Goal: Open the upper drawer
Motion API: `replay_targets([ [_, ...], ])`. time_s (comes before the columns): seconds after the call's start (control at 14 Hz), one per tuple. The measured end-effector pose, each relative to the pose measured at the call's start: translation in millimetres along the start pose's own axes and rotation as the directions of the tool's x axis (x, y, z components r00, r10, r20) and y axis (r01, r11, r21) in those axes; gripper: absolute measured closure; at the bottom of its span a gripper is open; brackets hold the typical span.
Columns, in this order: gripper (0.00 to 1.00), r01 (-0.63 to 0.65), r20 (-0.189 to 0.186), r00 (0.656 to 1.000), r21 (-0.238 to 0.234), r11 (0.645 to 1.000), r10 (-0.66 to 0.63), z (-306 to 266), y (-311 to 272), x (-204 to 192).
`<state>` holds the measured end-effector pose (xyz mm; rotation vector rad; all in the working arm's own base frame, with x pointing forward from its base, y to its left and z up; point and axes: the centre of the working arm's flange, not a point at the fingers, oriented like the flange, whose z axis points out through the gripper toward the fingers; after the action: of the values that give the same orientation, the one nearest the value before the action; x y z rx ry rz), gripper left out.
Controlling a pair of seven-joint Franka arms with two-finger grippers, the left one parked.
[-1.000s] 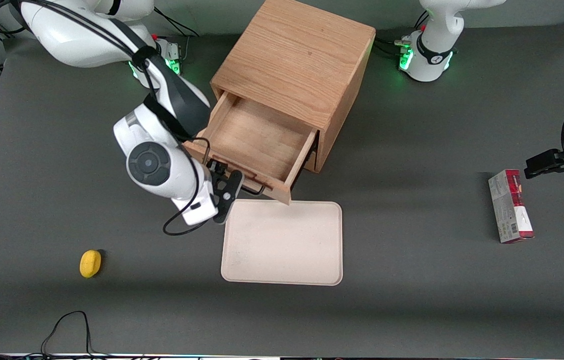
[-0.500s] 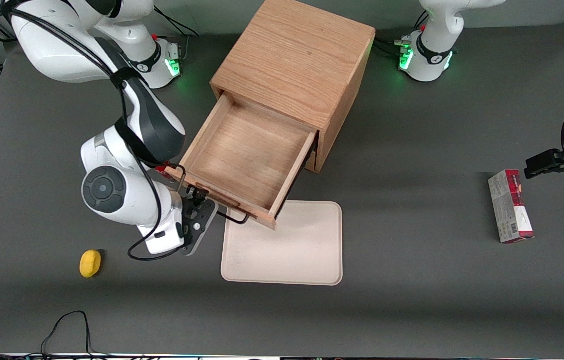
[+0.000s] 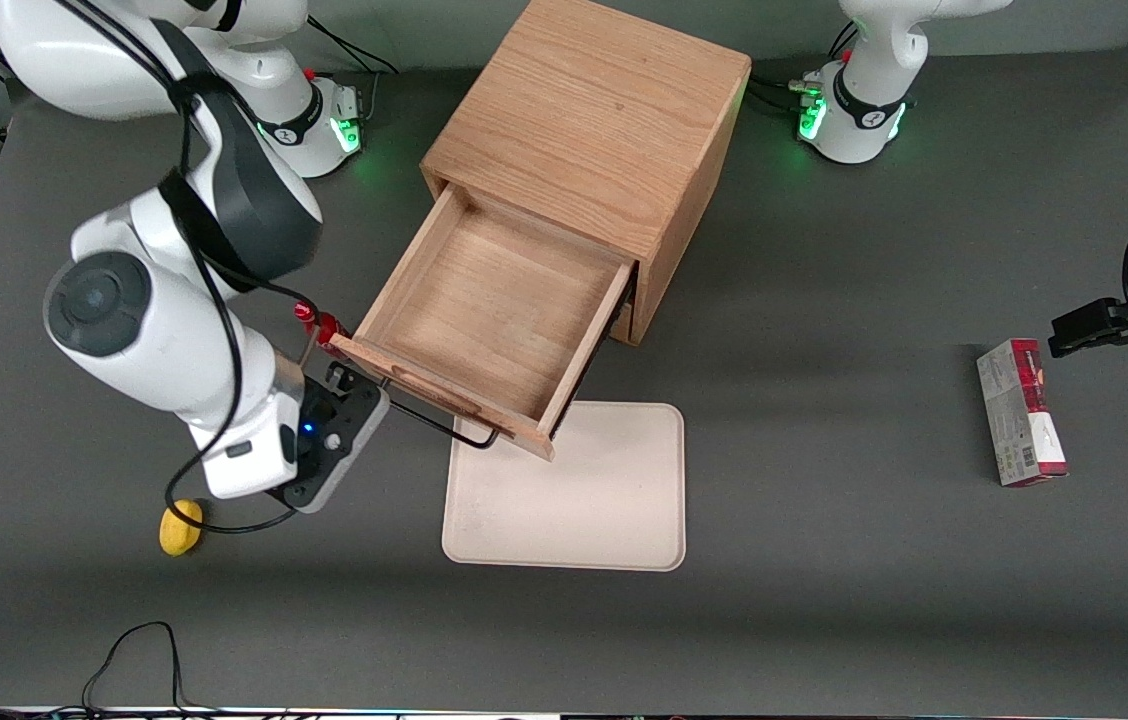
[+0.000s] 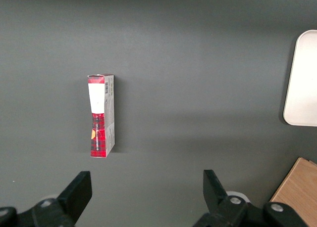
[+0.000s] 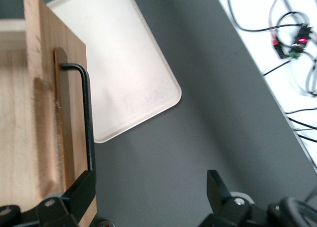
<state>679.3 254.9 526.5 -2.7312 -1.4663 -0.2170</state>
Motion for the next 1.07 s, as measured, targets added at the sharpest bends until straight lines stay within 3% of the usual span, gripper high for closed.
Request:
replay_targets([
  [0.07, 0.0, -0.079, -0.013, 0.997, -0.005, 0.997, 0.079, -17.9, -1.0, -4.1],
  [0.14, 0.0, -0.175, -0.003, 0.984, 0.006, 0.984, 0.176, -35.3, -0.4, -15.2],
  [0.29, 0.0, -0.341, 0.032, 0.94, 0.022, 0.94, 0.34, -66.5, 6.7, -51.0],
  [0.43, 0.0, -0.464, 0.053, 0.885, -0.002, 0.886, 0.463, -90.0, 19.9, -103.8],
  [0.71, 0.0, -0.711, 0.078, 0.698, -0.036, 0.702, 0.711, -110.9, 13.3, -227.8],
  [0.86, 0.0, -0.795, 0.076, 0.601, -0.043, 0.605, 0.796, -121.6, -19.7, -260.8],
  [0.93, 0.0, -0.82, 0.078, 0.566, -0.046, 0.57, 0.82, -127.2, -36.4, -269.9],
  [1.07, 0.0, -0.839, 0.086, 0.537, -0.05, 0.542, 0.839, -133.4, -55.9, -280.5],
])
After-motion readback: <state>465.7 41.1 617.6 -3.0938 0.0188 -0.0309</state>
